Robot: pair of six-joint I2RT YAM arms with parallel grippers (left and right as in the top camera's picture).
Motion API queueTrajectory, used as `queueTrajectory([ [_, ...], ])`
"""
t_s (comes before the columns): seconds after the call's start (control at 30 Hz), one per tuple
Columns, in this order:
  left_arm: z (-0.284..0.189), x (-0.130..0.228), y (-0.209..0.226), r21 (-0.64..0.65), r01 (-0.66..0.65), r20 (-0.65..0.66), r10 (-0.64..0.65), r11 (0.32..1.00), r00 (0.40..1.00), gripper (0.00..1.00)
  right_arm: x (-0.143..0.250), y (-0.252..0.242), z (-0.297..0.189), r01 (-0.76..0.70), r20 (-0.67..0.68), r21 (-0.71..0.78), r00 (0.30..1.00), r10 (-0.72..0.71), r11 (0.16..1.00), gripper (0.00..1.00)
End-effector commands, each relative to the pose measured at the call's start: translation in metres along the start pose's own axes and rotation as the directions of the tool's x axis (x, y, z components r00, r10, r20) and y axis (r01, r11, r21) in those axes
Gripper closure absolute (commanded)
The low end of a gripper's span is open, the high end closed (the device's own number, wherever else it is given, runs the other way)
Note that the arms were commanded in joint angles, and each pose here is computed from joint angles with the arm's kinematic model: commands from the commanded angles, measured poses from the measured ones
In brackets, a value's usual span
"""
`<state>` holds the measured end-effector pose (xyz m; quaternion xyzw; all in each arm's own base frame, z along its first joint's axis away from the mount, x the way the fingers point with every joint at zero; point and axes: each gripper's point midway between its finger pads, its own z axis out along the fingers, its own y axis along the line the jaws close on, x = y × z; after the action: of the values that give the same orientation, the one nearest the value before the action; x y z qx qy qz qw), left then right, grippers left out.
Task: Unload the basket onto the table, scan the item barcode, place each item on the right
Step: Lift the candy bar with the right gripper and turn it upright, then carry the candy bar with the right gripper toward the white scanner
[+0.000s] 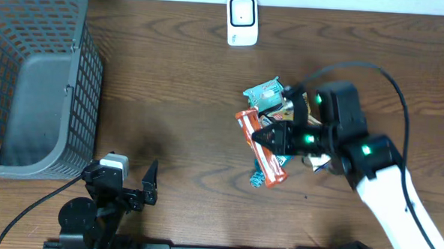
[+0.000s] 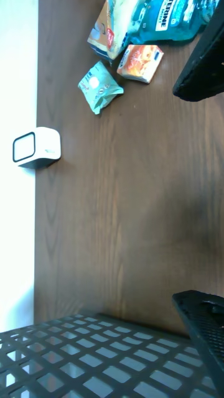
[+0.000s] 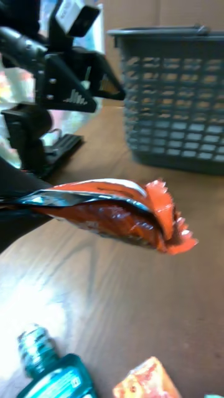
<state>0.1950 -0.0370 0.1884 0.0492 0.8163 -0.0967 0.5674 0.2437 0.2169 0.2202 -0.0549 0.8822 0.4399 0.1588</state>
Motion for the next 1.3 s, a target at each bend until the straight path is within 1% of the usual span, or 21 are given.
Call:
queueTrajectory([
  [0.0,-0.002,-0.003,-0.002,0.008,-0.014,0.008,0.014,1.000,1.000,0.03,0.011,-0.001,-0.011,-0.066,0.098,0.006,0.993,0.065,0.998,0.99],
  [0.17,-0.002,-0.003,-0.002,0.008,-0.014,0.008,0.014,1.000,1.000,0.03,0.023,-0.007,-0.030,-0.093,0.276,0.050,0.958,0.076,0.994,0.99],
  [0.23,-0.002,-0.003,-0.002,0.008,-0.014,0.008,0.014,1.000,1.000,0.03,0.028,-0.006,-0.038,-0.086,0.328,0.060,0.943,0.062,0.995,0.99],
  [0.33,-0.002,-0.003,-0.002,0.008,-0.014,0.008,0.014,1.000,1.000,0.03,0.034,0.000,-0.048,-0.064,0.372,0.046,0.927,0.042,0.997,0.98],
  [0.43,-0.002,-0.003,-0.002,0.008,-0.014,0.008,0.014,1.000,1.000,0.03,0.037,0.005,-0.049,-0.047,0.370,0.035,0.928,0.031,0.998,0.99],
  [0.6,-0.002,-0.003,-0.002,0.008,-0.014,0.008,0.014,1.000,1.000,0.03,0.040,0.004,-0.042,-0.072,0.348,0.035,0.936,0.055,0.997,0.98],
  [0.73,-0.002,-0.003,-0.002,0.008,-0.014,0.008,0.014,1.000,1.000,0.03,0.040,-0.002,-0.036,-0.087,0.330,0.056,0.942,0.064,0.995,0.98],
  [0.83,-0.002,-0.003,-0.002,0.008,-0.014,0.008,0.014,1.000,1.000,0.03,0.038,-0.012,-0.028,-0.087,0.320,0.103,0.946,0.049,0.991,0.99],
  [0.9,-0.002,-0.003,-0.002,0.008,-0.014,0.008,0.014,1.000,1.000,0.03,0.035,-0.018,-0.022,-0.040,0.305,0.145,0.952,-0.007,0.989,0.99],
  [1.03,-0.002,-0.003,-0.002,0.008,-0.014,0.008,0.014,1.000,1.000,0.03,0.030,-0.020,-0.009,0.125,0.255,0.190,0.952,-0.172,0.974,0.99],
  [1.17,-0.002,-0.003,-0.002,0.008,-0.014,0.008,0.014,1.000,1.000,0.03,0.026,-0.003,0.002,0.236,0.229,0.120,0.939,-0.258,0.964,0.99],
  [1.27,-0.002,-0.003,-0.002,0.008,-0.014,0.008,0.014,1.000,1.000,0.03,0.021,0.014,0.006,0.369,0.239,0.071,0.896,-0.375,0.927,0.99],
])
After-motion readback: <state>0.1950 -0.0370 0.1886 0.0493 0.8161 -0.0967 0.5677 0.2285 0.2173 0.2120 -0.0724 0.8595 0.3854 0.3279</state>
